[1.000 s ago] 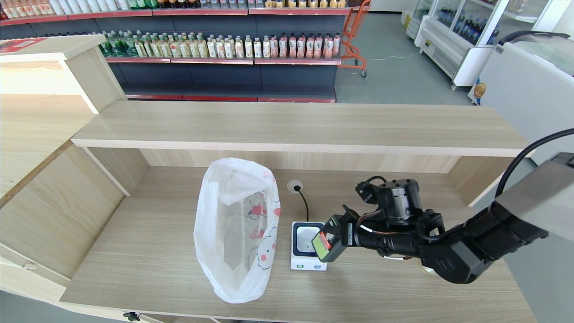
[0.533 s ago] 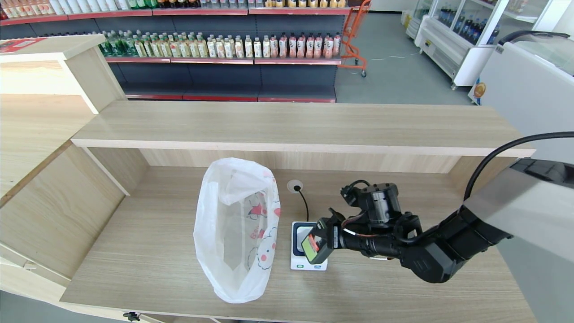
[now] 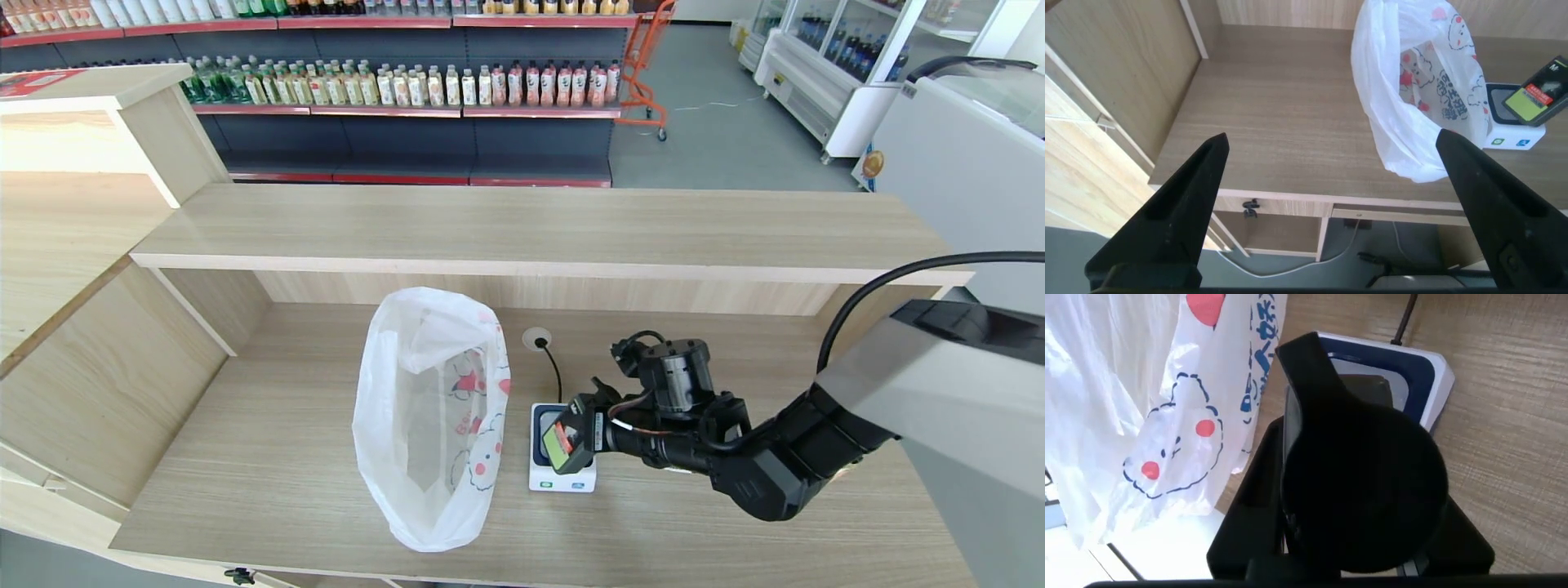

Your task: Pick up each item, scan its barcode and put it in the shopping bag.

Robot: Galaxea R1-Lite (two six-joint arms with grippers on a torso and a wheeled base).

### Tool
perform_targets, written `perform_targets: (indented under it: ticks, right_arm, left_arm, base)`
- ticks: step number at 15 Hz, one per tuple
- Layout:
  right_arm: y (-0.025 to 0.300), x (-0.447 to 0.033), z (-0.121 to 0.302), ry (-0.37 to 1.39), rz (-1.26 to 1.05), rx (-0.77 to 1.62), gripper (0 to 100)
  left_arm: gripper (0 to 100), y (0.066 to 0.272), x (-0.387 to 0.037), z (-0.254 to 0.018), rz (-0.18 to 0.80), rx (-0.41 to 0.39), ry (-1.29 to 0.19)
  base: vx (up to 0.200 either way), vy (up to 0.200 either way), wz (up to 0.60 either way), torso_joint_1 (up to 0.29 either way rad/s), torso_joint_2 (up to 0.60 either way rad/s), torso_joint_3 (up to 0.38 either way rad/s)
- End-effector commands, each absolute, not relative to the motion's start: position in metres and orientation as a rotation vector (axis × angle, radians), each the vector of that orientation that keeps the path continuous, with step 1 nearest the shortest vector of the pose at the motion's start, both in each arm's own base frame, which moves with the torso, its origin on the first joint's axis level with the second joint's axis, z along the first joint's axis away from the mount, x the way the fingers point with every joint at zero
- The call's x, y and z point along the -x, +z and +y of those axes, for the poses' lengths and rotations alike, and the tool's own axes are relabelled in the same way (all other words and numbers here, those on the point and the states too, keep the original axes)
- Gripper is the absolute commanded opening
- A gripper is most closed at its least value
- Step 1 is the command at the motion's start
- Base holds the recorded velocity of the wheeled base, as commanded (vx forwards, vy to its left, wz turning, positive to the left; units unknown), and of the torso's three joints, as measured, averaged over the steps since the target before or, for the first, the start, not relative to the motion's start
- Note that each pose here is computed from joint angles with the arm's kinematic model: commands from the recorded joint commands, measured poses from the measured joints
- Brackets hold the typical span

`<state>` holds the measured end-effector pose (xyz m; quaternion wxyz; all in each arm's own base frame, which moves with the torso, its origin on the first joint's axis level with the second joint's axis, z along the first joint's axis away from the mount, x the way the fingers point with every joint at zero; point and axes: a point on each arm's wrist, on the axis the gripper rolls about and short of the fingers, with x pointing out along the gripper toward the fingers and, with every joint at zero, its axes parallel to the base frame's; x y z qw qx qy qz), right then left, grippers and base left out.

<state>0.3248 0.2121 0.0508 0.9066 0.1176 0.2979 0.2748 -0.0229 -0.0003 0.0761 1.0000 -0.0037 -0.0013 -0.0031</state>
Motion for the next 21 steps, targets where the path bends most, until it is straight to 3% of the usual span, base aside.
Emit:
perform_targets:
  ticks: [1, 6, 11, 19, 21]
  right_arm:
    - [0.072, -0.318, 0.208, 0.574, 0.584, -0.279, 0]
    - [0.155, -0.254, 0.153, 0.585, 0.430, -0.350, 0]
    - [0.148, -0.196, 0.087, 0.526, 0.360, -0.091, 0]
    - [0.152, -0.181, 0.077, 0.500, 0.352, -0.152, 0]
    - [0.152, -0.181, 0.077, 0.500, 0.356, -0.164, 0]
  left_arm:
    - [100, 0.076, 0.023, 0.000, -0.003, 0.008, -0.006]
    - [100, 0.076, 0.023, 0.000, -0.003, 0.008, -0.008]
    - [100, 0.076, 0.023, 0.000, -0.003, 0.008, -0.006]
    - [100, 0.076, 0.023, 0.000, -0.003, 0.006, -0.006]
    - [100, 0.076, 0.023, 0.000, -0.003, 0.006, -0.008]
  base:
    - [0.000, 0.000, 0.00, 0.000, 0.00, 0.000]
    - [0.000, 0.000, 0.00, 0.000, 0.00, 0.000]
    - [0.000, 0.000, 0.00, 0.000, 0.00, 0.000]
    - [0.000, 0.000, 0.00, 0.000, 0.00, 0.000]
    - [0.000, 0.200, 0.00, 0.002, 0.00, 0.002]
